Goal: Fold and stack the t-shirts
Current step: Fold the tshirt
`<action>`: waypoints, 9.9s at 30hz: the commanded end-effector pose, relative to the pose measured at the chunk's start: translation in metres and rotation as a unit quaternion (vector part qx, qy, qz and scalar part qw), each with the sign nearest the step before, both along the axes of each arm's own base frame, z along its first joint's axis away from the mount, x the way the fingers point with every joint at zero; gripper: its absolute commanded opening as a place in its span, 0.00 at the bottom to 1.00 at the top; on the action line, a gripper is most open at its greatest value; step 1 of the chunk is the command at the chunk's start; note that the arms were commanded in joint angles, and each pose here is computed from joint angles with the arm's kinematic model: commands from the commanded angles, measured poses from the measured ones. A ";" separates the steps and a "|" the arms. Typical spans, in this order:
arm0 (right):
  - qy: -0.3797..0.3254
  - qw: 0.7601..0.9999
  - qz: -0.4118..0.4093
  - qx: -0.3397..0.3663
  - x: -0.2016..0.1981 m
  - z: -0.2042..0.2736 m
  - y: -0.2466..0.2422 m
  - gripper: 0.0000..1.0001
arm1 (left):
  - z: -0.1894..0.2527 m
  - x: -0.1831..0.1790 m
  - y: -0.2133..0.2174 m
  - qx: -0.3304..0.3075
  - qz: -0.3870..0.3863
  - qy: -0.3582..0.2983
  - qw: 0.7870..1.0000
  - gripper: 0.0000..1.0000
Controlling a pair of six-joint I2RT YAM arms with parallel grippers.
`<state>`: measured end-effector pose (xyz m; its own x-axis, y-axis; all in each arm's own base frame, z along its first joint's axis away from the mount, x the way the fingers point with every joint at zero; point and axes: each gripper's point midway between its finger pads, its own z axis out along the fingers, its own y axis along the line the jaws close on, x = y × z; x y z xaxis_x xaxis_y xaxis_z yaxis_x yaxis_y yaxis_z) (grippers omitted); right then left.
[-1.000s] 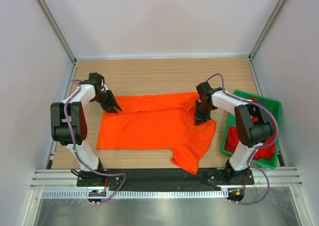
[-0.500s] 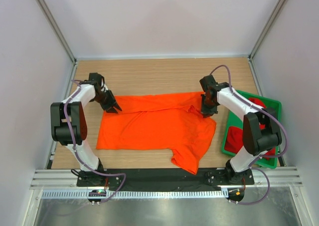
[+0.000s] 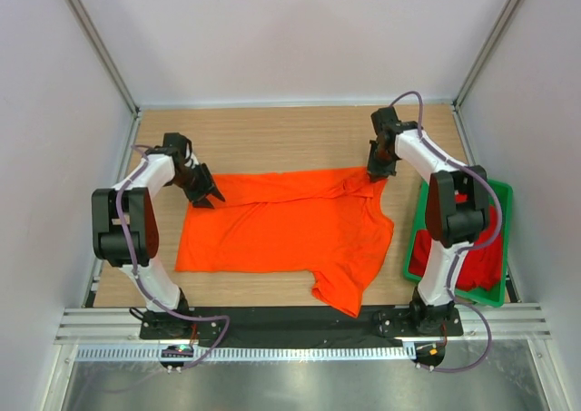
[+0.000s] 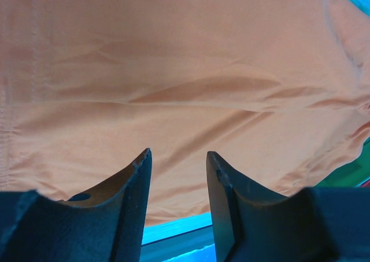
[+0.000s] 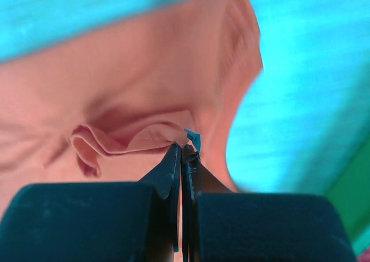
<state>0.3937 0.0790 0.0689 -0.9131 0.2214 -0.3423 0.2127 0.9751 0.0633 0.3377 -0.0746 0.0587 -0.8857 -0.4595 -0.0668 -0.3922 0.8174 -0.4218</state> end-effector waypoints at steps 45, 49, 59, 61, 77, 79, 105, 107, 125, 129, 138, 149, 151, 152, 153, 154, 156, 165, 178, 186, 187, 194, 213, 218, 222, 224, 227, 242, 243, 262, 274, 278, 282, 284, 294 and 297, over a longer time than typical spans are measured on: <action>0.034 0.991 0.127 0.038 0.012 -0.005 0.102 0.45 | 0.025 -0.009 -0.018 0.003 -0.064 -0.035 0.997 0.47; 0.040 0.991 0.123 0.036 0.011 -0.011 0.102 0.45 | 0.025 -0.009 -0.019 0.001 -0.064 -0.034 0.997 0.47; 0.056 0.990 0.118 0.055 0.002 -0.017 0.108 0.31 | 0.025 -0.010 -0.018 0.002 -0.065 -0.036 0.997 0.47; 0.060 0.990 0.110 0.066 -0.001 -0.017 0.110 0.27 | 0.025 -0.010 -0.018 0.002 -0.064 -0.036 0.997 0.47; 0.074 0.974 -0.056 0.204 -0.050 -0.002 0.133 0.03 | 0.025 -0.010 -0.020 -0.003 -0.067 -0.037 0.997 0.47; 0.072 0.971 -0.088 0.211 -0.062 -0.006 0.128 0.03 | 0.025 -0.011 -0.021 -0.005 -0.068 -0.035 0.997 0.47; -0.005 0.994 -0.049 0.094 0.001 0.034 0.039 0.38 | 0.037 0.010 -0.022 -0.007 -0.055 -0.054 0.997 0.48; -0.006 0.996 -0.040 0.083 0.014 0.031 0.038 0.38 | 0.038 0.010 -0.022 -0.008 -0.056 -0.054 0.997 0.47; 0.000 0.996 0.030 0.079 0.043 -0.007 0.067 0.36 | 0.029 0.007 -0.023 -0.011 -0.074 -0.031 0.997 0.48; 0.005 0.998 0.037 0.051 0.043 -0.010 0.067 0.38 | 0.028 0.008 -0.023 -0.012 -0.074 -0.033 0.997 0.48; 0.029 0.999 0.033 0.008 0.037 -0.027 0.054 0.37 | 0.027 0.006 -0.022 -0.013 -0.075 -0.030 0.997 0.48; 0.033 0.998 0.045 -0.022 0.031 -0.029 0.044 0.34 | 0.023 0.005 -0.024 -0.023 -0.072 -0.023 0.997 0.48; 0.039 0.998 0.043 -0.023 0.031 -0.033 0.043 0.33 | 0.023 0.005 -0.025 -0.023 -0.072 -0.024 0.997 0.48; 0.042 0.998 0.043 -0.023 0.031 -0.034 0.044 0.32 | 0.023 0.005 -0.024 -0.024 -0.070 -0.023 0.997 0.48; 0.042 0.998 0.043 -0.022 0.031 -0.036 0.045 0.31 | 0.023 0.005 -0.025 -0.023 -0.073 -0.024 0.997 0.48; 0.042 0.998 0.041 -0.022 0.032 -0.036 0.044 0.30 | 0.023 0.005 -0.024 -0.023 -0.072 -0.024 0.997 0.48; 0.042 0.998 0.042 -0.022 0.032 -0.035 0.045 0.28 | 0.023 0.004 -0.024 -0.022 -0.072 -0.023 0.997 0.48; 0.035 0.998 0.044 0.012 0.034 -0.031 0.057 0.30 | 0.024 0.005 -0.026 -0.029 -0.073 -0.023 0.997 0.47; 0.034 0.997 0.036 0.055 0.023 -0.030 0.059 0.33 | 0.025 0.005 -0.027 -0.031 -0.074 -0.024 0.996 0.48; 0.020 0.997 0.048 0.063 0.021 -0.028 0.057 0.38 | 0.025 0.004 -0.026 -0.032 -0.073 -0.023 0.997 0.47; 0.019 0.997 0.047 0.066 0.019 -0.028 0.055 0.38 | 0.026 0.005 -0.026 -0.032 -0.073 -0.024 0.996 0.48; 0.021 0.995 0.020 0.091 0.020 -0.032 0.043 0.31 | 0.026 0.006 -0.026 -0.034 -0.072 -0.024 0.997 0.47; -0.001 0.983 -0.020 0.184 0.023 -0.025 0.040 0.28 | 0.023 0.006 -0.027 -0.042 -0.071 -0.021 0.996 0.48; -0.001 0.975 -0.041 0.219 0.025 -0.024 0.040 0.29 | 0.023 0.005 -0.027 -0.044 -0.071 -0.022 0.996 0.47; 0.001 0.969 -0.054 0.242 0.024 -0.025 0.038 0.31 | 0.023 0.006 -0.027 -0.045 -0.071 -0.024 0.996 0.47; -0.002 0.966 -0.061 0.253 0.023 -0.026 0.037 0.31 | 0.024 0.006 -0.028 -0.047 -0.070 -0.024 0.996 0.48; -0.001 0.961 -0.072 0.266 0.022 -0.027 0.034 0.28 | 0.024 0.006 -0.029 -0.051 -0.071 -0.024 0.996 0.48; -0.003 0.955 -0.077 0.286 0.015 0.002 0.032 0.06 | 0.024 0.006 -0.028 -0.050 -0.069 -0.025 0.996 0.47; 0.004 0.956 -0.081 0.281 0.011 0.003 0.031 0.06 | 0.024 0.006 -0.028 -0.050 -0.068 -0.024 0.996 0.48; 0.076 0.952 -0.193 0.227 -0.129 -0.015 0.041 0.11 | 0.014 0.000 -0.027 -0.049 -0.067 -0.011 0.996 0.47; -0.004 0.985 -0.108 0.135 -0.082 0.027 0.005 0.38 | 0.033 0.020 -0.021 -0.026 -0.056 -0.043 0.997 0.48; -0.024 0.991 -0.087 0.100 -0.026 0.030 -0.007 0.38 | 0.035 0.033 -0.017 -0.016 -0.051 -0.051 0.997 0.48; -0.035 0.993 -0.075 0.079 0.019 0.024 -0.010 0.36 | 0.032 0.048 -0.009 -0.004 -0.037 -0.049 0.998 0.48; -0.042 0.993 -0.078 0.080 0.035 0.024 -0.010 0.33 | 0.027 0.055 -0.010 -0.006 -0.032 -0.043 0.999 0.48; -0.010 0.989 -0.133 0.056 0.048 -0.043 -0.028 0.31 | -0.019 0.068 0.027 0.022 0.035 0.021 0.999 0.47; -0.024 0.989 -0.139 0.037 0.062 -0.061 -0.042 0.31 | -0.040 0.077 0.034 0.025 0.045 0.037 0.998 0.47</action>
<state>0.4320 0.0615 0.0216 -0.8395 0.4748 -0.2642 0.4358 0.8788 0.1943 0.3993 -0.0497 0.0290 -0.8635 -0.5039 -0.0235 -0.4614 0.8078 -0.3669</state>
